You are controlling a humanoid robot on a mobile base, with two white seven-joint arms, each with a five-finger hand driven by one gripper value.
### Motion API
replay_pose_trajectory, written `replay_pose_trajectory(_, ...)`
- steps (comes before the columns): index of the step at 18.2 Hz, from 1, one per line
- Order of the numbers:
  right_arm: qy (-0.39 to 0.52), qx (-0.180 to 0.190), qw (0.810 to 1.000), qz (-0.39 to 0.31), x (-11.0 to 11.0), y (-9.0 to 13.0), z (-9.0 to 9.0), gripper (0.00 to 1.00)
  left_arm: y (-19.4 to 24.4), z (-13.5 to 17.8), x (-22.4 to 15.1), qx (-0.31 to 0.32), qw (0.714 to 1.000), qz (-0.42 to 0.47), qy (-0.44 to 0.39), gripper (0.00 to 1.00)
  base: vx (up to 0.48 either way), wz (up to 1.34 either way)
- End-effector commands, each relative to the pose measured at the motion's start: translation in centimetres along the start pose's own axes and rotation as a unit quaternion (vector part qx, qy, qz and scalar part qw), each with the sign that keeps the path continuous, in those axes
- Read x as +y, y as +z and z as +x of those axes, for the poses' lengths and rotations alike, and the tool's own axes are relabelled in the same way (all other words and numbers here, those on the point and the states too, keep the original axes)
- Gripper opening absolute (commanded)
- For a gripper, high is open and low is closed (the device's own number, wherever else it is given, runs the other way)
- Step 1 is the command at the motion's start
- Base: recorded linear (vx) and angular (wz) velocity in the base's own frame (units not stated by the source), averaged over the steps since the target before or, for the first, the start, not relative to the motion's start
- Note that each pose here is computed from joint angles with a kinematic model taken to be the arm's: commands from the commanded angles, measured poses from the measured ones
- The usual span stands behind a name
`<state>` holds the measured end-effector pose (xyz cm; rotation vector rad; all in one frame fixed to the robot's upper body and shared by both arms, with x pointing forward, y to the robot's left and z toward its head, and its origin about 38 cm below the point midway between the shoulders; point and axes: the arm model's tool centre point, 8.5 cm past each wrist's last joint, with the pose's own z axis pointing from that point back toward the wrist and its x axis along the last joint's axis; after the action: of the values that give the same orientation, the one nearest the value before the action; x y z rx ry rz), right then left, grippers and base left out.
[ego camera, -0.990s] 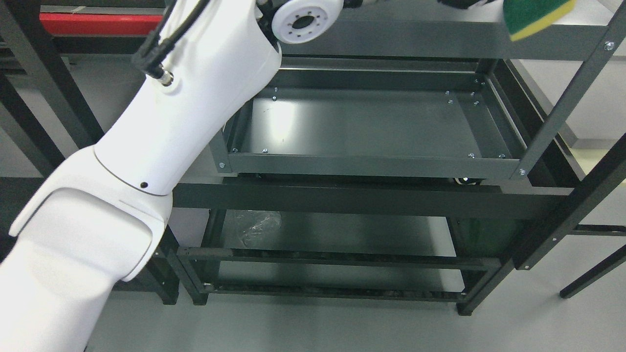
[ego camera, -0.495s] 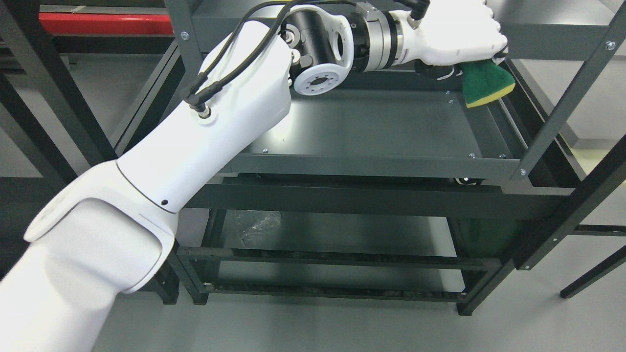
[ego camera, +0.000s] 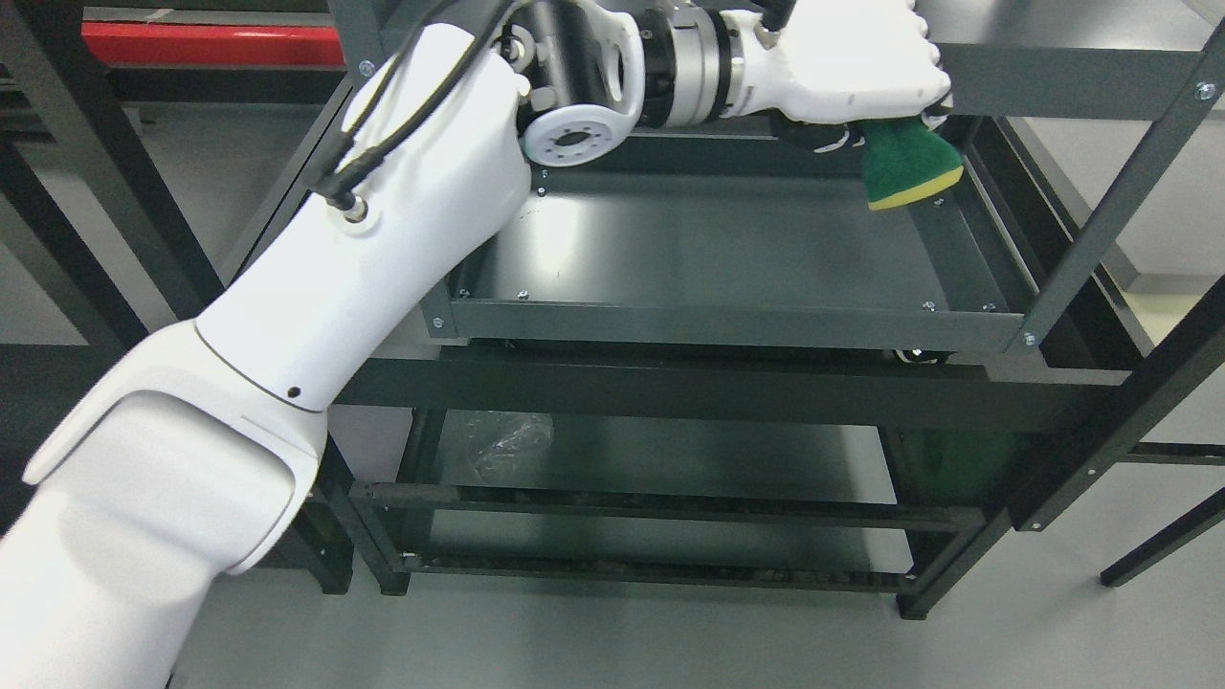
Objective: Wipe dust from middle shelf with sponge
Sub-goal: 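Wipe the sponge across the shelf surface toward the robot's left side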
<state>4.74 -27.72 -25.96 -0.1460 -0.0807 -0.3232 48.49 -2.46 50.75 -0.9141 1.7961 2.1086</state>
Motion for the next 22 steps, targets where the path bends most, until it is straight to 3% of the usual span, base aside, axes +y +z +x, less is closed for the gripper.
replay_pose_trajectory(1,0.002,0.025,1.000,-0.007,-1.0,-0.1,0.2,1.00,17.2,-8.0,0.5,0.140,0.990,0.030,-0.009,0.00,0.000,0.00)
replay_pose_trajectory(8,0.002,0.025,1.000,-0.007,-1.0,-0.1,0.2,1.00,34.1,-11.0,-2.4,0.319,0.944,0.050,0.067,0.00,0.000,0.00)
replay_pose_trajectory(12,0.002,0.025,1.000,-0.007,-1.0,-0.1,0.2,1.00,39.6,-9.9,-4.6,0.346,0.932,0.049,0.093,0.00,0.000,0.00)
replay_pose_trajectory(16,0.002,0.025,1.000,-0.007,-1.0,-0.1,0.2,1.00,38.6,-9.7,-5.2,0.336,0.934,0.058,0.104,0.00,0.000,0.00)
replay_pose_trajectory(22,0.002,0.025,1.000,-0.007,-1.0,-0.1,0.2,1.00,31.6,-9.1,-6.3,0.281,0.948,0.073,0.129,0.00,0.000,0.00)
